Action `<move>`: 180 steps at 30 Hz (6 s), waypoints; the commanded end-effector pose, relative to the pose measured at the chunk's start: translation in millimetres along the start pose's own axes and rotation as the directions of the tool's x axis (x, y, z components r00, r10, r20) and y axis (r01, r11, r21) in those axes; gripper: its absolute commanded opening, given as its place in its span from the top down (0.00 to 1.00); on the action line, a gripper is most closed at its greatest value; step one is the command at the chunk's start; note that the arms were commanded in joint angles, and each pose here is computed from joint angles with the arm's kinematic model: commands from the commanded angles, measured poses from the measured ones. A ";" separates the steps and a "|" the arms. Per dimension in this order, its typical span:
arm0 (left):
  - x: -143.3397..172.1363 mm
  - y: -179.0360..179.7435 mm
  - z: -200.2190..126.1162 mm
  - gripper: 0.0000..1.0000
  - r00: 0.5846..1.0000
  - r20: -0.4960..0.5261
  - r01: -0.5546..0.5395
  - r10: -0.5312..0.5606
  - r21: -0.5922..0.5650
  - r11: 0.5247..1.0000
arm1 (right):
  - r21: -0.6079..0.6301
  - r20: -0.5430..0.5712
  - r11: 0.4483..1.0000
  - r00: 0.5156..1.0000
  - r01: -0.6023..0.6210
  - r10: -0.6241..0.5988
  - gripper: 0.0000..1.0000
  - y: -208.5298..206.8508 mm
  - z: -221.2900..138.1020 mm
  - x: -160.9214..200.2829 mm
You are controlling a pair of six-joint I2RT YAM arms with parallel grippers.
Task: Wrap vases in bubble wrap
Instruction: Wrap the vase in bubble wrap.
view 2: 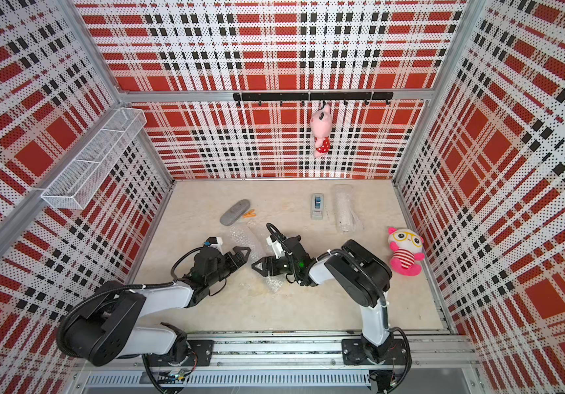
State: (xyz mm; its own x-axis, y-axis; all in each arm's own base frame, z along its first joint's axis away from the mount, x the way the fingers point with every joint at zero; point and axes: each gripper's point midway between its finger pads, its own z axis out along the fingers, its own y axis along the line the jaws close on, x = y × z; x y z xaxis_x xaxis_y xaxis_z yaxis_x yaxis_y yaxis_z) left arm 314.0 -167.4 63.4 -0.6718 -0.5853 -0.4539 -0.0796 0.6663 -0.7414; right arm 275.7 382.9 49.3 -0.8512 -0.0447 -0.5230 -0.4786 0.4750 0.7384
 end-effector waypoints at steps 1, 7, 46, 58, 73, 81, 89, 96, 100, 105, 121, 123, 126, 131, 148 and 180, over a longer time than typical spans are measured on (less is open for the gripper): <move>-0.4 -23.6 9.1 0.05 1.000 -0.006 -0.014 0.014 0.075 0.997 | -0.014 -0.125 0.991 0.983 -0.136 0.133 0.65 -15.3 4.3 42.5; 11.0 -8.0 21.0 0.05 0.999 -0.033 -0.012 0.013 0.023 1.000 | -0.082 -0.128 0.985 0.981 -0.155 0.143 0.66 -9.0 3.5 39.1; 35.0 -15.5 23.2 0.05 0.993 -0.081 0.099 -0.086 0.175 0.980 | -0.349 -0.087 0.929 0.991 -0.123 0.099 0.77 36.8 -18.4 6.9; 35.6 -7.4 28.5 0.15 0.994 -0.067 0.091 -0.083 0.128 0.988 | -0.303 -0.113 0.950 0.993 -0.077 0.045 0.77 33.9 -13.3 14.2; 44.2 57.1 24.0 0.39 0.998 -0.017 0.050 -0.055 -0.208 0.977 | -0.083 -0.143 0.997 0.990 0.002 -0.014 0.46 0.6 -10.7 18.7; 43.6 67.1 22.5 0.44 0.998 0.000 0.065 -0.067 -0.257 0.964 | 0.096 -0.081 0.984 0.986 0.150 -0.143 0.27 -5.8 -32.0 -5.1; 44.8 68.6 24.2 0.44 0.998 -0.005 0.064 -0.068 -0.269 0.961 | 0.199 -0.023 0.954 0.974 0.224 -0.223 0.19 -1.5 -56.2 -22.8; 45.4 68.8 24.8 0.44 0.998 -0.001 0.064 -0.067 -0.276 0.959 | 0.341 0.033 0.879 0.930 0.334 -0.366 0.14 19.1 -74.6 -33.0; 45.6 68.6 24.7 0.44 0.998 -0.002 0.061 -0.064 -0.278 0.959 | 0.393 0.027 0.827 0.894 0.402 -0.447 0.10 36.0 -64.2 -21.6; 45.3 68.7 24.5 0.44 0.998 -0.001 0.061 -0.064 -0.279 0.958 | 0.437 0.003 0.783 0.869 0.444 -0.494 0.08 40.4 -46.4 -7.3; 45.4 68.1 24.7 0.44 0.998 -0.003 0.060 -0.064 -0.277 0.959 | 0.430 -0.067 0.740 0.836 0.517 -0.545 0.10 26.7 -8.3 4.2; 45.6 68.1 25.1 0.44 0.998 -0.004 0.061 -0.065 -0.277 0.959 | 0.426 -0.070 0.738 0.833 0.523 -0.550 0.10 27.4 -2.5 3.0; 45.8 68.3 25.0 0.44 0.998 -0.005 0.059 -0.063 -0.279 0.959 | 0.425 -0.078 0.734 0.829 0.530 -0.554 0.10 25.6 5.3 1.9; 45.4 67.8 25.2 0.44 0.998 -0.005 0.060 -0.064 -0.280 0.958 | 0.418 -0.102 0.734 0.830 0.536 -0.548 0.21 18.5 14.3 8.4; 26.0 30.9 27.9 0.00 0.998 -0.038 0.053 -0.059 -0.145 0.988 | 0.209 -0.041 0.905 0.928 0.371 -0.371 0.52 11.6 0.8 11.0; 51.1 46.6 37.6 0.41 0.993 -0.103 0.047 -0.060 -0.123 0.991 | 0.414 0.000 0.898 0.987 0.146 -0.160 0.00 -47.6 -59.1 -4.7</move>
State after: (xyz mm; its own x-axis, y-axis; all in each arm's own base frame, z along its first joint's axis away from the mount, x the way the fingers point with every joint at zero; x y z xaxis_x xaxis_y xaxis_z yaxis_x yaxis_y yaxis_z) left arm 334.0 -202.1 48.7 -0.6489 -0.6696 -0.3614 -0.0879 0.5377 -0.8386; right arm 285.1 350.5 63.9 -0.8167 0.0315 -0.5762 -0.4499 0.5907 0.6699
